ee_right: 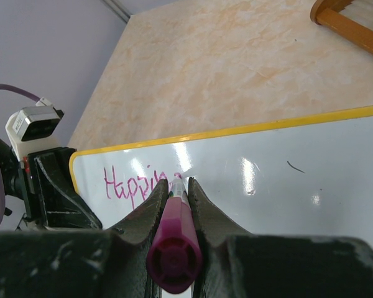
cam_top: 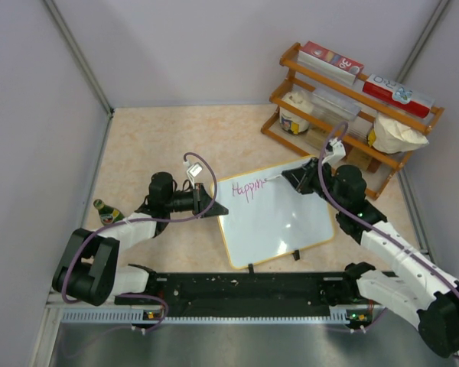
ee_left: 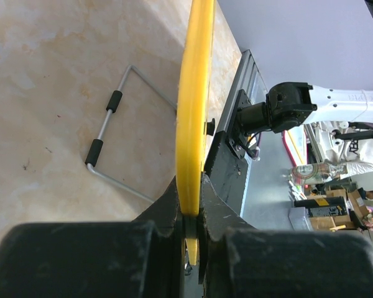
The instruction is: Write a sentence on the whiteboard
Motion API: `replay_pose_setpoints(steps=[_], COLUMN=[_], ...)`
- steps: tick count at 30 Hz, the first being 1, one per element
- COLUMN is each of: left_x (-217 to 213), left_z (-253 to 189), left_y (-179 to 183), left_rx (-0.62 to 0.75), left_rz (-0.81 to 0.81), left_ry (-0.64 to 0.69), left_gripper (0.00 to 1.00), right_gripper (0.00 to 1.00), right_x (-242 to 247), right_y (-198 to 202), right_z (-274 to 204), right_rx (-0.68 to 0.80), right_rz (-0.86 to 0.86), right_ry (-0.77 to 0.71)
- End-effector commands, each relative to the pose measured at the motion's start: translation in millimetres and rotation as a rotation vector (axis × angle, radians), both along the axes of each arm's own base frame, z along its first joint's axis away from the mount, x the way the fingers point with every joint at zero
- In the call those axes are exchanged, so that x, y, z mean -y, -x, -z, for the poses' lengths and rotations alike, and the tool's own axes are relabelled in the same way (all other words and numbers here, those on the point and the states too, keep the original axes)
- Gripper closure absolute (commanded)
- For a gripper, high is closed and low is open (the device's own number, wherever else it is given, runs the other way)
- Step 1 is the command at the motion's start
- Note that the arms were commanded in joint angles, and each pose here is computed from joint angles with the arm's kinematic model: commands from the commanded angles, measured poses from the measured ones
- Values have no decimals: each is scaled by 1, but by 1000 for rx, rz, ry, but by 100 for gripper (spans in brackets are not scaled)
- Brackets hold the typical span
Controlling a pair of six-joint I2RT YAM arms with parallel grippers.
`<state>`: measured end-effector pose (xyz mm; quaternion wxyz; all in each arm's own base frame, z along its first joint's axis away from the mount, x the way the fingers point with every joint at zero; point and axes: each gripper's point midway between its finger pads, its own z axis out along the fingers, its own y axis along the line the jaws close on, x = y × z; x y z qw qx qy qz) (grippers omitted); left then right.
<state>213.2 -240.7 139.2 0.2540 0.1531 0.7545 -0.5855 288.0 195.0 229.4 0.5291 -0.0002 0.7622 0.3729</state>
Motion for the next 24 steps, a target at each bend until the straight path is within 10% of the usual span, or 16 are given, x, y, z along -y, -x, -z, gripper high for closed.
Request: replay_pose_setpoints(steps=[1, 24], left_x=[-1, -1], left_z=[17, 18], left_y=[4, 5], left_rx=[13, 10], left_rz=[10, 11], left_ry=[-35, -34], left_gripper=[100, 100], right_gripper=[100, 100], right_x=[6, 18], right_y=[3, 2], right_z=[4, 11], right_rx=[2, -4], right_rz=[3, 54], right_ry=[24, 66])
